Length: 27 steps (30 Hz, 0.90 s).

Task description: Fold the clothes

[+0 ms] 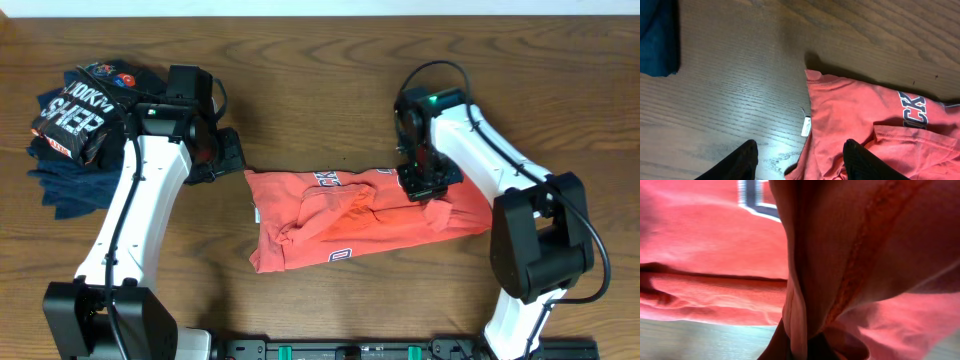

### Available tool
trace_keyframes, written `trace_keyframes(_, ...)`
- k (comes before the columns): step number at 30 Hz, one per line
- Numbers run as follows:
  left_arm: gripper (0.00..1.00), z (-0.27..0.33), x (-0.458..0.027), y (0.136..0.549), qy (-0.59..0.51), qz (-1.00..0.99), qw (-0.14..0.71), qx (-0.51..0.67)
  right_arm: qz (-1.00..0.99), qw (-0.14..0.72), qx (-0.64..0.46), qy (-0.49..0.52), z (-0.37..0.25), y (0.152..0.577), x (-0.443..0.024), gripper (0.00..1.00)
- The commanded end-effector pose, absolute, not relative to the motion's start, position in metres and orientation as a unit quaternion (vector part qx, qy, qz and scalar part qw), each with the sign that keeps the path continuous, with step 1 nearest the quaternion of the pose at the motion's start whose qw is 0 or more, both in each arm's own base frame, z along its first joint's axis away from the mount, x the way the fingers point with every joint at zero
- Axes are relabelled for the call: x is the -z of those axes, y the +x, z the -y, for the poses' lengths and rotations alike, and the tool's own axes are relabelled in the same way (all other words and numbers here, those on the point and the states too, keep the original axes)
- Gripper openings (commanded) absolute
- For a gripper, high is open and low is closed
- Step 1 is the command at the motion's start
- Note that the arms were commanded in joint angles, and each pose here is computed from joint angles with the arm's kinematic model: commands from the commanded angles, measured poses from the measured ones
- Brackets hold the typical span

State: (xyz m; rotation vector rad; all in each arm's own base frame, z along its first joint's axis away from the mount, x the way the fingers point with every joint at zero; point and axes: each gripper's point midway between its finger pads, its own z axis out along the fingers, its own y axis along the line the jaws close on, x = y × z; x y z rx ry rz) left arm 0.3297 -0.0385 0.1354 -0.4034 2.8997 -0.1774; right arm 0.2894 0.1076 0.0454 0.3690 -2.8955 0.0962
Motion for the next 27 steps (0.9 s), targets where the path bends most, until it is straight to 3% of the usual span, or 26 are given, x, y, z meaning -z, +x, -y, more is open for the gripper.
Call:
trace_keyframes(1,0.57,0.036,-0.138,0.328,-0.146,-0.982,0.106,0.058,0.986,0.109,-0.008,0.124,-0.127,0.285,-0.045,0.06)
trace_keyframes(3,0.57,0.036,-0.138,0.328,-0.146,-0.982,0.106,0.058,0.986,0.110,0.011,0.127,-0.136,0.283,-0.045,0.22)
trace_keyframes(4,0.57,0.036,-0.138,0.328,-0.146,-0.982,0.106,0.058,0.985,0.113,0.022,0.127,-0.141,0.281,-0.045,0.46)
trace_keyframes(5,0.57,0.036,-0.138,0.328,-0.146,-0.982,0.106,0.058,0.984,0.118,0.036,0.126,-0.146,0.278,-0.046,0.54)
trace_keyframes(6,0.57,0.036,-0.138,0.328,-0.146,-0.982,0.106,0.058,0.982,0.121,0.052,0.134,-0.151,0.276,-0.047,0.51)
trace_keyframes(9,0.57,0.036,-0.138,0.328,-0.146,-0.982,0.106,0.058,0.974,0.125,0.087,0.167,-0.162,0.273,-0.049,0.24)
trace_keyframes(10,0.57,0.036,-0.138,0.328,-0.146,-0.982,0.106,0.058,0.974,0.125,0.086,0.169,-0.161,0.273,-0.050,0.22)
trace_keyframes(17,0.57,0.036,-0.138,0.327,-0.146,-0.982,0.105,0.059,0.995,0.035,-0.003,0.097,-0.124,0.301,-0.080,0.35)
trace_keyframes(19,0.64,0.036,-0.138,0.326,-0.146,-0.982,0.103,0.058,0.998,0.003,-0.034,0.061,-0.102,0.309,-0.097,0.43)
trace_keyframes(22,0.81,0.037,-0.137,0.322,-0.146,-0.983,0.094,0.062,0.998,-0.004,-0.040,0.049,-0.087,0.308,-0.107,0.43)
trace_keyframes(27,0.88,0.052,-0.134,0.310,-0.141,-0.983,0.062,0.100,0.990,-0.002,-0.125,-0.069,-0.033,0.305,-0.114,0.48)
